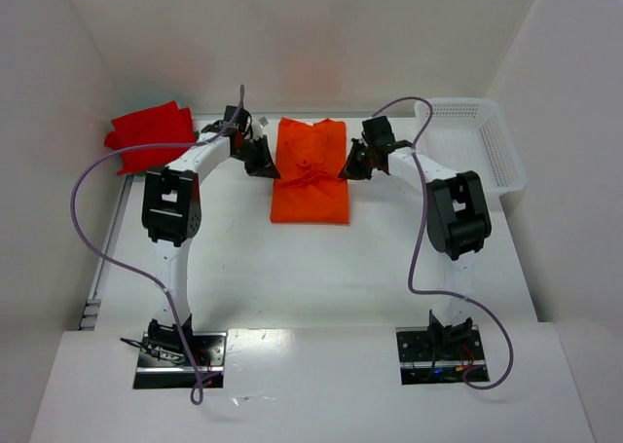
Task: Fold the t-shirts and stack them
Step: Fold the folded rectangular tshirt in 1/3 of the way, then grab one side of the 2/3 rectangular tshirt with both arms, then fold the long partially folded tshirt into a neat square
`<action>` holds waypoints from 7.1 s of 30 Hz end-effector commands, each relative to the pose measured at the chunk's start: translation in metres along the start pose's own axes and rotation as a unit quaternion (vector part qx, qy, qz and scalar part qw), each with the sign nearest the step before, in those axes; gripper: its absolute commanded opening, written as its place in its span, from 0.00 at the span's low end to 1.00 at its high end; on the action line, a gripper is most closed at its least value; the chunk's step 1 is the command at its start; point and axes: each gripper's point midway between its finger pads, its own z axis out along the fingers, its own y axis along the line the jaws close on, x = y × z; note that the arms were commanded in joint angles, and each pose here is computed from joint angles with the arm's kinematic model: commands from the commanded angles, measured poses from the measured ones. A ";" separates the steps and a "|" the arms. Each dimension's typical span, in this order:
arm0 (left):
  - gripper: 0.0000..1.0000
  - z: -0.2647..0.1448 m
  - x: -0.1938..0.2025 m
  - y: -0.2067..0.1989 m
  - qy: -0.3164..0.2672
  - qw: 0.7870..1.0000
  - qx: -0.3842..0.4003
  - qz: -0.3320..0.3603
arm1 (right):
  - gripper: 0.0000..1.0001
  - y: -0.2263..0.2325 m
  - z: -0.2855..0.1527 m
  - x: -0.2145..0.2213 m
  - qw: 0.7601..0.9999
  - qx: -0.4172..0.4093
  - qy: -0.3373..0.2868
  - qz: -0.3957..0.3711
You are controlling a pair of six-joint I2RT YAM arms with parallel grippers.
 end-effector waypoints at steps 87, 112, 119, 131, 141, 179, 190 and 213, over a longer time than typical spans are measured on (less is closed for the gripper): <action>0.56 -0.036 -0.112 0.002 -0.232 0.971 0.021 0.046 | 0.12 0.002 0.039 -0.059 0.995 0.006 -0.076 -0.067; 0.75 -0.042 0.086 0.025 -0.108 0.994 -0.013 -0.022 | 0.58 -0.016 -0.051 0.105 0.999 0.003 -0.017 -0.039; 0.66 -0.022 0.083 0.030 -0.089 0.996 -0.004 -0.027 | 0.55 -0.015 -0.036 0.109 0.999 -0.005 -0.002 -0.034; 0.52 -0.008 0.076 0.032 -0.077 0.997 0.006 -0.025 | 0.40 -0.024 -0.006 0.117 1.000 0.004 0.020 -0.014; 0.27 -0.004 0.080 0.030 -0.064 0.998 0.019 -0.017 | 0.14 -0.022 0.002 0.111 1.000 0.005 0.013 -0.010; 0.00 -0.134 0.217 -0.042 -0.006 1.000 0.007 -0.019 | 0.00 -0.003 -0.169 0.169 0.997 -0.059 0.001 0.052; 0.00 -0.148 0.128 -0.056 -0.085 0.996 0.003 0.008 | 0.00 0.028 -0.158 0.078 0.995 -0.057 -0.085 -0.002; 0.00 -0.059 -0.005 -0.002 -0.074 0.997 -0.013 -0.008 | 0.00 0.041 -0.031 -0.056 0.991 -0.048 -0.125 -0.024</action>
